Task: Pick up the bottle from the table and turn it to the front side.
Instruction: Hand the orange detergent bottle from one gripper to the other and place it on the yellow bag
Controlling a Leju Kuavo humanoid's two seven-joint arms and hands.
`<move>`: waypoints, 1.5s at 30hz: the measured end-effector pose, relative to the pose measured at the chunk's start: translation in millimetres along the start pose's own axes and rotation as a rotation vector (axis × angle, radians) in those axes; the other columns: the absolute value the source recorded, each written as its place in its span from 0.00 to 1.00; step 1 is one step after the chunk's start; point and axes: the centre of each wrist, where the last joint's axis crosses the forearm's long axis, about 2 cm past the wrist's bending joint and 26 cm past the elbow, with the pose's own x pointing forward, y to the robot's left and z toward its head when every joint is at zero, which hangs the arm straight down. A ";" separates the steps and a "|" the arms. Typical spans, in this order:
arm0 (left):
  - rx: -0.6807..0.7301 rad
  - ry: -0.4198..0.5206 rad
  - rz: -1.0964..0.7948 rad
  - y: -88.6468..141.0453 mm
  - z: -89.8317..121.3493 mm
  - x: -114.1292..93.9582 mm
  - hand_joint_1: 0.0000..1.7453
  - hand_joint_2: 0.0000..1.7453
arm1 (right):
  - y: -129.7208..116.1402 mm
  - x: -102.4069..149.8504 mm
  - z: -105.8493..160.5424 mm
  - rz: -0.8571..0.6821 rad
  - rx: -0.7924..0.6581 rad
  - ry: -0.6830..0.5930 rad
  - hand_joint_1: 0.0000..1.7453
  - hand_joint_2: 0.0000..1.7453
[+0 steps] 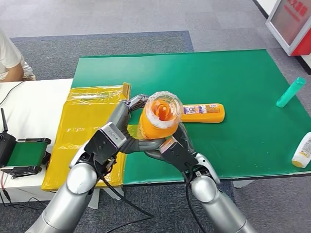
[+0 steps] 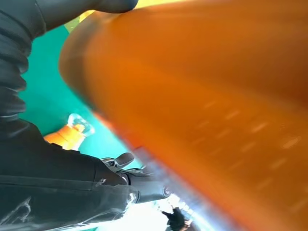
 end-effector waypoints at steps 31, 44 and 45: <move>0.288 0.082 -1.066 59.2 35.5 -18.4 1.00 1.00 | -79.2 1.3 33.2 0.028 -0.379 -0.006 0.00 1.00; 0.149 0.342 -1.353 82.0 50.2 -71.8 1.00 1.00 | -94.8 56.0 42.5 0.117 -0.404 -0.281 0.00 1.00; 0.145 0.360 -1.351 83.1 54.5 -78.9 1.00 1.00 | -95.9 61.1 43.9 0.129 -0.398 -0.300 0.00 1.00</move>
